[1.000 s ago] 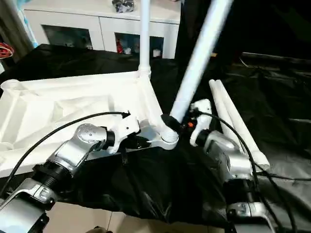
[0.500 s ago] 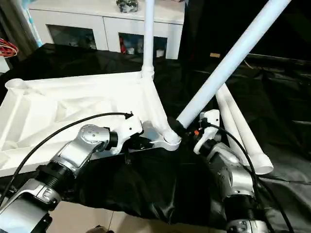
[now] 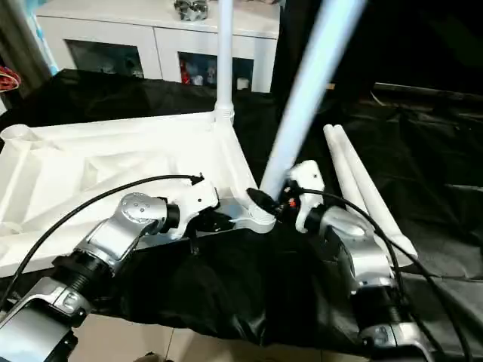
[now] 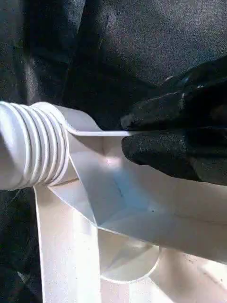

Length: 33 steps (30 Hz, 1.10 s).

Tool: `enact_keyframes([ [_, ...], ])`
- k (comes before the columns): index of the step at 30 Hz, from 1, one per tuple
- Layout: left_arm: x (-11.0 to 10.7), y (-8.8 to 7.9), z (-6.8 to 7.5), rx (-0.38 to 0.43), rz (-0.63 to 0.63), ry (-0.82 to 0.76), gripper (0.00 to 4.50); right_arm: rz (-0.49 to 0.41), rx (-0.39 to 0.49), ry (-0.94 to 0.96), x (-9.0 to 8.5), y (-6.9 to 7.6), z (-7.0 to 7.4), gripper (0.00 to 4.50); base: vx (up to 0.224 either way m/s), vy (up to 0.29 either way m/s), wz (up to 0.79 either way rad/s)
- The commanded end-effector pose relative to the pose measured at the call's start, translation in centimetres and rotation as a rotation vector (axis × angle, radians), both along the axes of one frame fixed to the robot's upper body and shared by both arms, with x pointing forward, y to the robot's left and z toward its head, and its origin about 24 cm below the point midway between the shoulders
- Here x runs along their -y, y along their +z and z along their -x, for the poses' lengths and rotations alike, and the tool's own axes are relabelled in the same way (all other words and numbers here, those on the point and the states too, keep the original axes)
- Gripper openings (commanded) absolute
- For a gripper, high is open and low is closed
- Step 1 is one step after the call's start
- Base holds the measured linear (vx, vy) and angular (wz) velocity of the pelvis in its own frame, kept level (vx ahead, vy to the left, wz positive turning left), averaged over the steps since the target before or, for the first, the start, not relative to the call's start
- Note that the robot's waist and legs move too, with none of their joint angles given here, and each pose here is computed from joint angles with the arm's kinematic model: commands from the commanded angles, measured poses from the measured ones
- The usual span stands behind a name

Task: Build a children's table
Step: Insert table leg to table base

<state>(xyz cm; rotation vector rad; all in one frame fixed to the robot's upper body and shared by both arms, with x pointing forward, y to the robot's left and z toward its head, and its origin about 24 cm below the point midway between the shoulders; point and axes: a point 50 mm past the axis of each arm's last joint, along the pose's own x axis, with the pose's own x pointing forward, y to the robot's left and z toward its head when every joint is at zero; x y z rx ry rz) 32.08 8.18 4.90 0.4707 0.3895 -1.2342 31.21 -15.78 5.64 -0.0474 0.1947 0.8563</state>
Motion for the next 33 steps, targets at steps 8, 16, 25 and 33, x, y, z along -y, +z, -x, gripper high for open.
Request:
enact_keyframes([
  [8, -0.8, 1.4, 0.5, 0.031, 0.004, -0.208, 0.0, 0.036, -0.188, 0.165, 0.4, -3.5, 1.7, 1.89, 0.0, 0.0, 0.0],
  [16, -1.8, 1.7, 0.7, 0.001, -0.017, -0.289, 0.0, 0.06, -0.18, 0.324, 0.6, -3.7, 3.1, 1.89, 0.0, 0.0, 0.0],
  [25, -2.0, 1.9, 0.2, 0.008, -0.015, -0.268, 0.0, 0.059, -0.184, 0.375, 0.6, -3.9, 3.6, 1.89, 0.0, 0.0, 0.0],
  [33, -1.3, 2.6, -1.5, 0.064, 0.048, -0.049, 0.0, -0.013, -0.142, 0.08, 0.5, -4.3, 1.5, 1.89, 0.0, 0.0, 0.0],
])
